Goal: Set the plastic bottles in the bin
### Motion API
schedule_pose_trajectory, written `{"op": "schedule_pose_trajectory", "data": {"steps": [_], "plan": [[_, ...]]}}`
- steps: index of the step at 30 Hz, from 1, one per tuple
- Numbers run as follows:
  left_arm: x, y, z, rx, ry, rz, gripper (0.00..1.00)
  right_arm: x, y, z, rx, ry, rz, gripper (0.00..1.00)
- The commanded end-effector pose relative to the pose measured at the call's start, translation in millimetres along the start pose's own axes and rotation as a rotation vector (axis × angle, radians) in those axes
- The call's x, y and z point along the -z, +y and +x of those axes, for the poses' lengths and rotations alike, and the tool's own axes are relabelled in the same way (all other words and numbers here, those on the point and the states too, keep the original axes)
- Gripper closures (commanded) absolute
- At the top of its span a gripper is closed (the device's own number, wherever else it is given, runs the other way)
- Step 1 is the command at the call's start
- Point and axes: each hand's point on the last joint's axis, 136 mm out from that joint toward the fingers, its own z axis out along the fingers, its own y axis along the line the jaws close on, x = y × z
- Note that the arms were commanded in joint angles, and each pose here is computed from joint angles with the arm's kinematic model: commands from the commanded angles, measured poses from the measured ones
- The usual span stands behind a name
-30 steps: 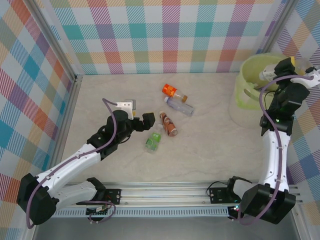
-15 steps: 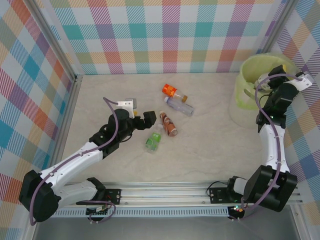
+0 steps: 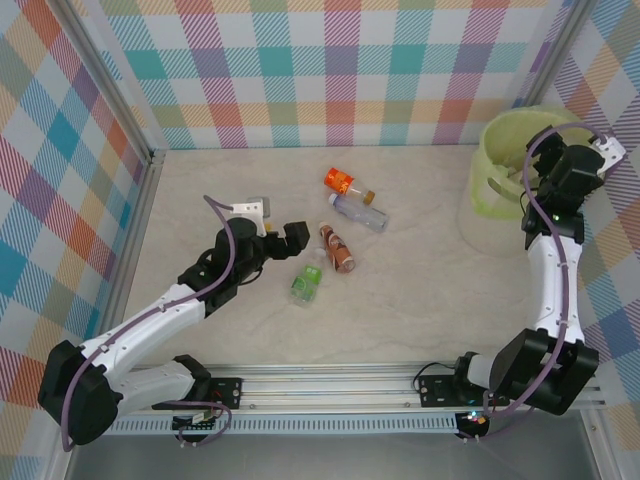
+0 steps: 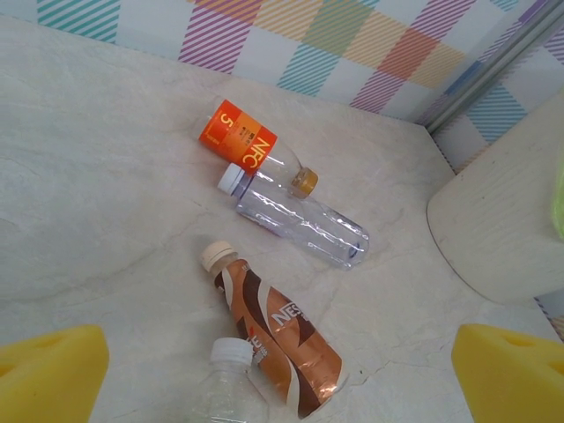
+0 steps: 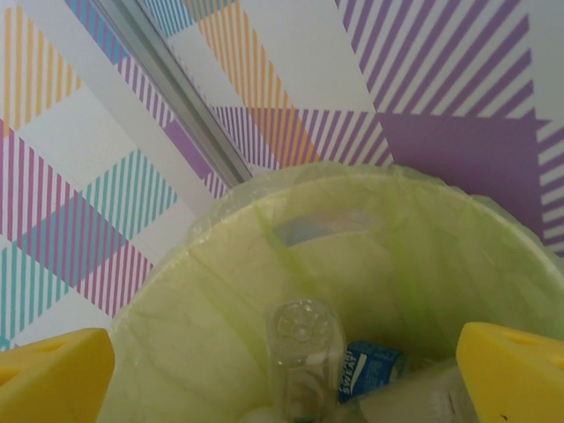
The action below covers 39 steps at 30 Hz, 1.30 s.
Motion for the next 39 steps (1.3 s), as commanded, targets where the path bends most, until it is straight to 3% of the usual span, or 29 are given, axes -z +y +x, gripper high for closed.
{"op": "schedule_pose_trajectory", "data": {"steps": [1,6,10,15,26,31,34,39], "plan": [[0,2,-2,0.017,-0.007,0.003,0.0,21,3,-9,0.023,0.019,-0.009,0.0],[-2,5,0,0.023,0.005,-0.007,0.0,52,25,-18,0.056,0.014,-0.097,0.0],[-2,8,1,0.029,0.013,-0.017,0.0,79,61,-15,0.071,0.045,-0.289,0.0],[-2,12,3,0.041,0.018,-0.031,0.0,112,114,18,0.158,0.184,-0.547,0.0],[3,35,10,0.1,0.033,-0.128,0.0,164,179,154,0.454,0.623,-0.886,0.0],[6,48,12,0.147,0.026,-0.164,0.0,162,189,230,0.626,0.828,-0.932,0.0],[9,52,12,0.171,0.02,-0.172,0.0,161,189,272,0.796,0.888,-1.028,0.0],[18,59,14,0.2,0.01,-0.187,0.0,136,178,329,0.978,0.994,-1.062,0.0]]}}
